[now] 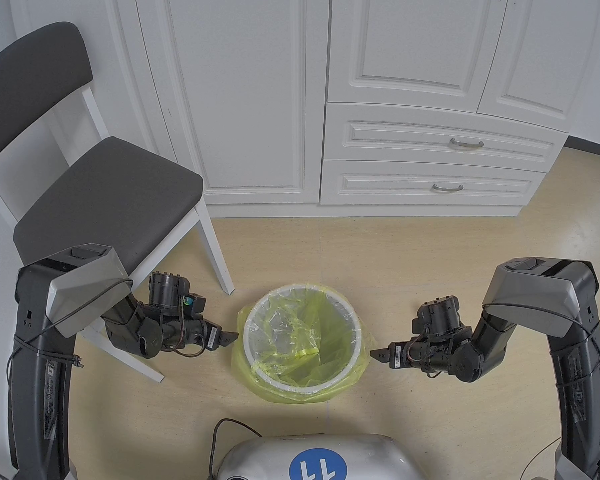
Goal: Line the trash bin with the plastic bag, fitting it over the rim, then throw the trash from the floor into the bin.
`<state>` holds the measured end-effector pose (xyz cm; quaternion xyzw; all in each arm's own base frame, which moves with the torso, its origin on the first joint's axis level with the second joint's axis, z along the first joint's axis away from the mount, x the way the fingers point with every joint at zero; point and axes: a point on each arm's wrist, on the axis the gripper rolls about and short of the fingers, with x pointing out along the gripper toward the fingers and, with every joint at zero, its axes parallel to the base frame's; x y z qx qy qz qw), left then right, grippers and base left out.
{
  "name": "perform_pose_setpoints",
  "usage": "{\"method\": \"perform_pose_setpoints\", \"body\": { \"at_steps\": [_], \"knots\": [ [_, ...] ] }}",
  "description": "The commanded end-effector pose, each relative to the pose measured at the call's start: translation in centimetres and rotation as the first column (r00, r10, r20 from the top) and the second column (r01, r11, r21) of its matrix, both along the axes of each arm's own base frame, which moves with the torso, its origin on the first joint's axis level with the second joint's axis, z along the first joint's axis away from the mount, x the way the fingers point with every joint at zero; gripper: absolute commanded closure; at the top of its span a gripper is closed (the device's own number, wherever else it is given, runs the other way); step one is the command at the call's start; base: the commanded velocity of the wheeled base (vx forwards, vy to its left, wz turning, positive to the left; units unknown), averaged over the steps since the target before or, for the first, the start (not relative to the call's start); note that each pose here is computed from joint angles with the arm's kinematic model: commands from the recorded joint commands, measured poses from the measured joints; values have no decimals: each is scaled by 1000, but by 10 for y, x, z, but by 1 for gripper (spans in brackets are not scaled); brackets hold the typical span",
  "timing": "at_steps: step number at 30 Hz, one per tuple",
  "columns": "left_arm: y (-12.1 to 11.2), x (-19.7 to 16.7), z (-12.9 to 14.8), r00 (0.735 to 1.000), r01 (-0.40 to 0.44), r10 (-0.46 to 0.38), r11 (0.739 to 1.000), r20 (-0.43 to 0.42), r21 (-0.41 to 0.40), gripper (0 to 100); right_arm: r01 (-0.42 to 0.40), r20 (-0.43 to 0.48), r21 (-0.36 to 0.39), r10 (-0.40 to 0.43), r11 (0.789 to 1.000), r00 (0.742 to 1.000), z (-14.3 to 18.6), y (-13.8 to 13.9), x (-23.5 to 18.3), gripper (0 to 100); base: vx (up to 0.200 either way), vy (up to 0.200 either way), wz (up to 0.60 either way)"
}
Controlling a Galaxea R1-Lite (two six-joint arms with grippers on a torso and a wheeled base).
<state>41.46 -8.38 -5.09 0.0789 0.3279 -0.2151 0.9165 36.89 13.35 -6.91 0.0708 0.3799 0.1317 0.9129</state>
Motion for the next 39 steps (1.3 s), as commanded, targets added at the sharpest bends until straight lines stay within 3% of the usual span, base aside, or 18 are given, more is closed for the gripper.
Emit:
{"method": "perform_pose_setpoints", "body": {
  "at_steps": [1,5,9,15,23,39],
  "knots": [
    [2,-10,2,998,54,-54,999,-19,5,0,2,0,2,-2,1000,1000,0,1,1,0,0,0,0],
    [-4,-11,-1,995,101,-101,995,-22,-12,0,9,17,5,-9,1000,1000,1,2,6,0,0,0,0],
    [-8,3,-16,985,175,-175,984,6,26,0,60,27,-8,-60,998,998,2,-10,14,0,0,0,0],
    [-9,21,-11,967,241,-238,970,-93,27,0,89,-1,-2,-89,996,996,3,-15,20,0,0,0,0],
    [15,58,-3,951,285,-268,954,-155,98,0,100,-25,-4,-100,995,995,4,-15,21,0,0,0,0],
    [5,81,-43,942,324,-308,939,-134,116,0,110,-18,17,-110,994,994,5,-13,24,0,0,0,0]
  ]
}}
